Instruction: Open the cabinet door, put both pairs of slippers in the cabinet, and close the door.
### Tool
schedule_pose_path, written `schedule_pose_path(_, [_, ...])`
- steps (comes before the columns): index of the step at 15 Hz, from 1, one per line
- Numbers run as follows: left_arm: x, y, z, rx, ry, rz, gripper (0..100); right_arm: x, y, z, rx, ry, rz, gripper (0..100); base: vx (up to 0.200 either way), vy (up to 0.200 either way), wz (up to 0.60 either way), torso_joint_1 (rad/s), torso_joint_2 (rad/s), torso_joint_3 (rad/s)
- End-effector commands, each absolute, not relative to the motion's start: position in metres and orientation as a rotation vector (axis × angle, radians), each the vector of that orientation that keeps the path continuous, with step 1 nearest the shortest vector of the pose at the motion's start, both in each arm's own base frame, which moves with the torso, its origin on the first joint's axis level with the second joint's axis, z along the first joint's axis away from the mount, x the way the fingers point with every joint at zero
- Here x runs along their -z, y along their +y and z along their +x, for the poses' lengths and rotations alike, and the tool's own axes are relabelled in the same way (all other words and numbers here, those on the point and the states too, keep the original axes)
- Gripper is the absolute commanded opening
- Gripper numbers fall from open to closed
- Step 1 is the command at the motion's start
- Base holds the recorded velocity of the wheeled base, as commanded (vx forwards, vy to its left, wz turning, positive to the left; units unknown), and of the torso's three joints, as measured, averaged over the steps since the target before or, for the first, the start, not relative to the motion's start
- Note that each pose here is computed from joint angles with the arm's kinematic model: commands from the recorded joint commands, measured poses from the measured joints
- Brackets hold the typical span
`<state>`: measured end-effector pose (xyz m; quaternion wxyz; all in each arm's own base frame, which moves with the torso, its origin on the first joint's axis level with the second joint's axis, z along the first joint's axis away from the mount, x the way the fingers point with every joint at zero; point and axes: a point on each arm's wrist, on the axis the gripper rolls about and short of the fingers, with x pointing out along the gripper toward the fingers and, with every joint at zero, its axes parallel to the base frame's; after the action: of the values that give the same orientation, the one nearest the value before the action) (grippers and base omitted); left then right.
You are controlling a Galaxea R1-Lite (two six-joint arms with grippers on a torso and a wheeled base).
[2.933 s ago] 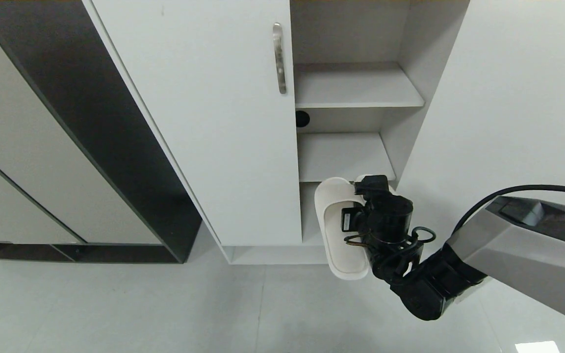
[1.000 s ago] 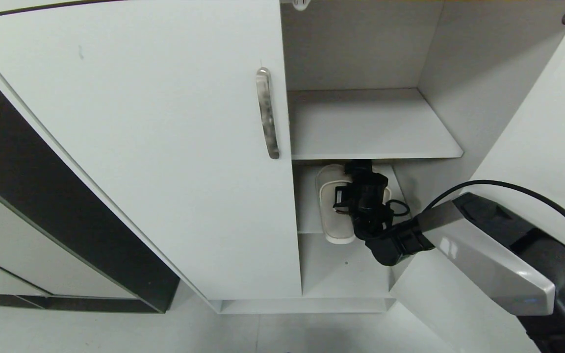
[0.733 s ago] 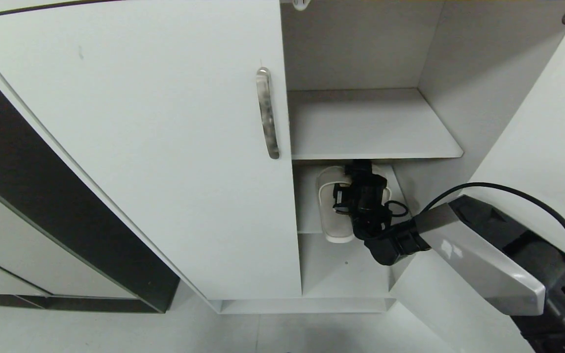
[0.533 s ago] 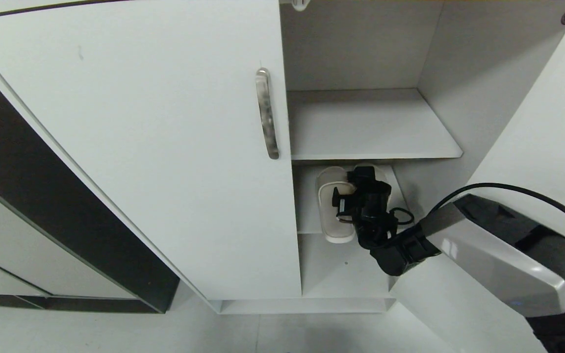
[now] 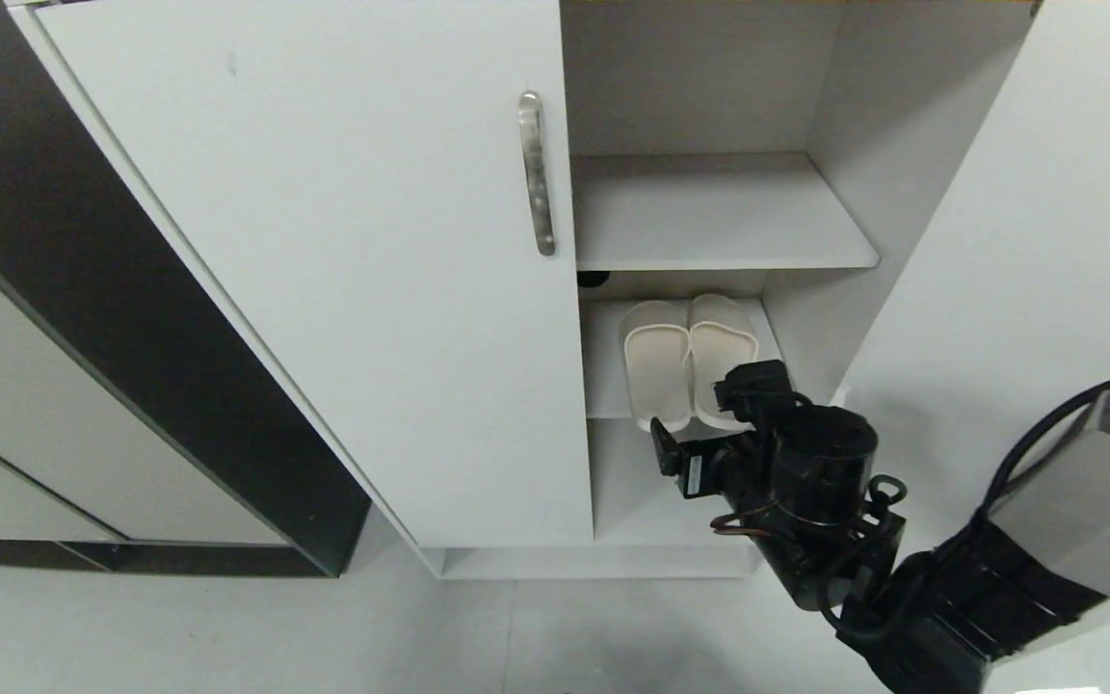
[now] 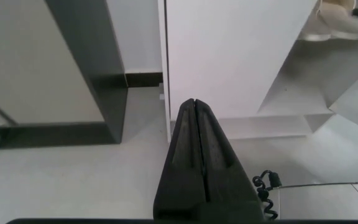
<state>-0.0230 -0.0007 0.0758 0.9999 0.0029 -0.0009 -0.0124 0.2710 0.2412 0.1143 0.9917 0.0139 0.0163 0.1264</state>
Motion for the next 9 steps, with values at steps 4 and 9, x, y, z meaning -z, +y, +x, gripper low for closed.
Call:
schedule_pose_path(4, [-0.076, -0.001, -0.023, 0.025, 0.000, 0.006, 0, -0.135, 0.234, 0.247, -0.313, 0.004, 0.051, 100, -0.200, 0.000, 0.00, 0.002, 0.00, 0.001])
schedule_pose_path(9, [-0.076, -0.001, -0.023, 0.021, 0.000, 0.005, 0, -0.138, 0.245, 0.234, -0.365, 0.002, 0.054, 100, 0.000, 0.000, 0.00, 0.000, 0.00, 0.000])
